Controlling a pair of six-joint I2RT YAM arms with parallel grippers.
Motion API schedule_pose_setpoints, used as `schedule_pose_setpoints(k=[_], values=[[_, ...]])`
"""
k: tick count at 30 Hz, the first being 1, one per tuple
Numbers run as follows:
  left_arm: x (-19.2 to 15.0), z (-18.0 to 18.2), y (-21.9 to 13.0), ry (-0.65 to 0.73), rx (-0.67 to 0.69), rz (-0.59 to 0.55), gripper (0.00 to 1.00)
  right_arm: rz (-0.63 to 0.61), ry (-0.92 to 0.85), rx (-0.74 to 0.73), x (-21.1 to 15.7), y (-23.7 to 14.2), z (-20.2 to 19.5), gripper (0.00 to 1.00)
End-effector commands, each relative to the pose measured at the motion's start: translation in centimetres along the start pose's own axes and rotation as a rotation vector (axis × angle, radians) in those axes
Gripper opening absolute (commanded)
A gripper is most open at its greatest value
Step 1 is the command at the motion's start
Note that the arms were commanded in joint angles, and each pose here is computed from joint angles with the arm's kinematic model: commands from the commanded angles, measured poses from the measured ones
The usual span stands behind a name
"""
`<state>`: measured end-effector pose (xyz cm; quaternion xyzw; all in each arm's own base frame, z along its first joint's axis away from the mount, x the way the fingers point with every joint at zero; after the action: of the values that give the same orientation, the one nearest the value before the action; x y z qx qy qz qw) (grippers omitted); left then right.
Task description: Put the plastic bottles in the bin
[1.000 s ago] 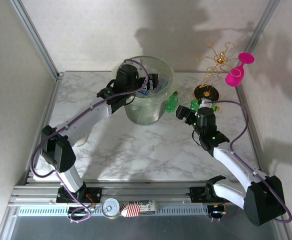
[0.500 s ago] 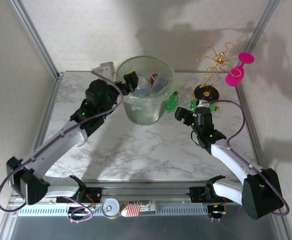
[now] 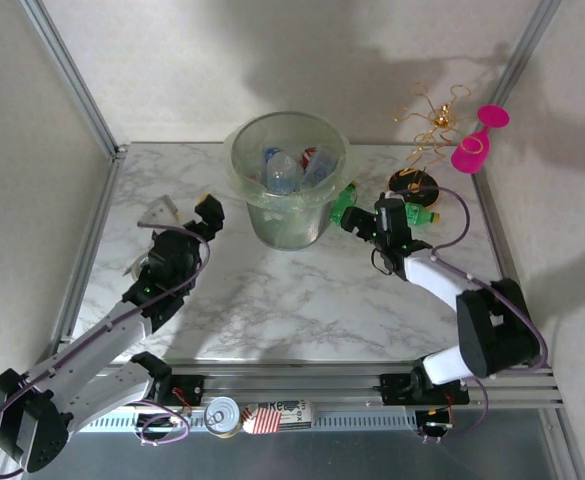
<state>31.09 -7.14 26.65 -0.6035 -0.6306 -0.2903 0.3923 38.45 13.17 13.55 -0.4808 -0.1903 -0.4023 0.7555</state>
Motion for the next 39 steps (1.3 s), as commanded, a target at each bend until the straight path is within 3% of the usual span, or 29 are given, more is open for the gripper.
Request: schedule_pose_setpoints(k=[1,6,14,25,39], values=[[-0.6,2.3,-0.5,-0.178,0.028,-0.039,1.0,-0.023,0.027,0.048,2.0,2.3,1.5,0.99],[-3.0,3.7,-0.6,-0.262,0.013,0.002,1.0,0.021,0.034,0.032,3.0,6.7,1.8,0.99],[-4.8,4.2,-0.3,-0.225,0.027,0.066,1.0,0.083,0.035,0.002,2.6,11.6,1.9,0.99],[-5.4,4.8,-0.3,-0.228,0.036,0.081,1.0,0.176,0.057,0.005,-0.3,13.5,0.9,0.93],[-5.1,4.6,-0.2,-0.237,0.032,0.074,1.0,0.24,0.019,0.018,-3.3,11.1,-0.5,0.59]])
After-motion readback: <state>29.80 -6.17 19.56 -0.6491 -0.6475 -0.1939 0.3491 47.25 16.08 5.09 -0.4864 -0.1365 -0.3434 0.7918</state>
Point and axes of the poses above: each hand's point on the last joint's axis, 136 mm out from that joint toward the fingers, its own y axis out along the fingers, its own z axis along the line the jaws close on, x = y × z, the point moved 2 cm from there along -y, back along the fingers, and after that the axes turned 4 degrees about y, right-handed, at the moved point
